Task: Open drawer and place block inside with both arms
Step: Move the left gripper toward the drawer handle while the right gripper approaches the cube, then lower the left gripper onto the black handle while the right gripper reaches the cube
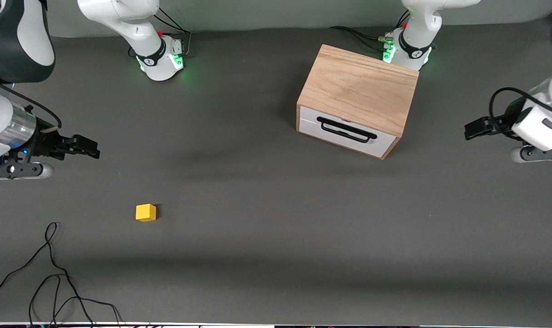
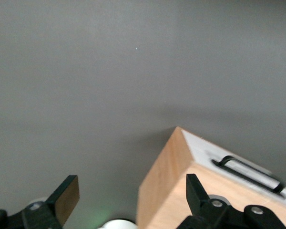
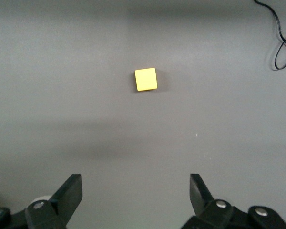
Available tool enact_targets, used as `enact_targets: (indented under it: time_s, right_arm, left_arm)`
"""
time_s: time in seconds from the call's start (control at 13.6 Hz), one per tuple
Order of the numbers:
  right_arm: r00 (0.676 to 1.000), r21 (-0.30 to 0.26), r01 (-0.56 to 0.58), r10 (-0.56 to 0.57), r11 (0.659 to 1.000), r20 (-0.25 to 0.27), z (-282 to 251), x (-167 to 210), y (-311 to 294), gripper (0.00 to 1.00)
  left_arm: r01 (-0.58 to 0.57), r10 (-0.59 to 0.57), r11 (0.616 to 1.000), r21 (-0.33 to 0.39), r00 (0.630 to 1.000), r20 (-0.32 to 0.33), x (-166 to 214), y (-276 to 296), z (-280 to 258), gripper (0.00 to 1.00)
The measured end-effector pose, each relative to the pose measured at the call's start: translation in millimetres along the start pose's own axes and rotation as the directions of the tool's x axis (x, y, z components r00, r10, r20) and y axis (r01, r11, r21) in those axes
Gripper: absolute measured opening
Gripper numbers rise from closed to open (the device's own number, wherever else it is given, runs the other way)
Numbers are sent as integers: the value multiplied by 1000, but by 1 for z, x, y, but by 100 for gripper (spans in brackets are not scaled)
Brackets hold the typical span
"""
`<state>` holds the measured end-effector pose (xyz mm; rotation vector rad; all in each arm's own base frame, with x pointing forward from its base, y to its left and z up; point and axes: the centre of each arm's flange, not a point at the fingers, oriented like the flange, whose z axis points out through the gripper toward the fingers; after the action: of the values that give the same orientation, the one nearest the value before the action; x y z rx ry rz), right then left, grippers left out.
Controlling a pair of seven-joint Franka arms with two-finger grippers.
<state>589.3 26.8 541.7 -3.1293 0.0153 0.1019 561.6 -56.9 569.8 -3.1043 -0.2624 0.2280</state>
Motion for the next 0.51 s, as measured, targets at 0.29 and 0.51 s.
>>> enact_targets:
  time_s: [0.29, 0.51]
  right_arm:
    - [1000, -2, 0, 0, 1000, -2, 25, 17, -1, 100]
    - [1000, -3, -2, 2, 1000, -9, 44, 30, -1, 100]
  left_arm:
    - [279, -279, 960, -36, 960, 17, -42, 110, -1, 100]
    - [418, -418, 908, -32, 908, 31, -73, 172, 2, 100]
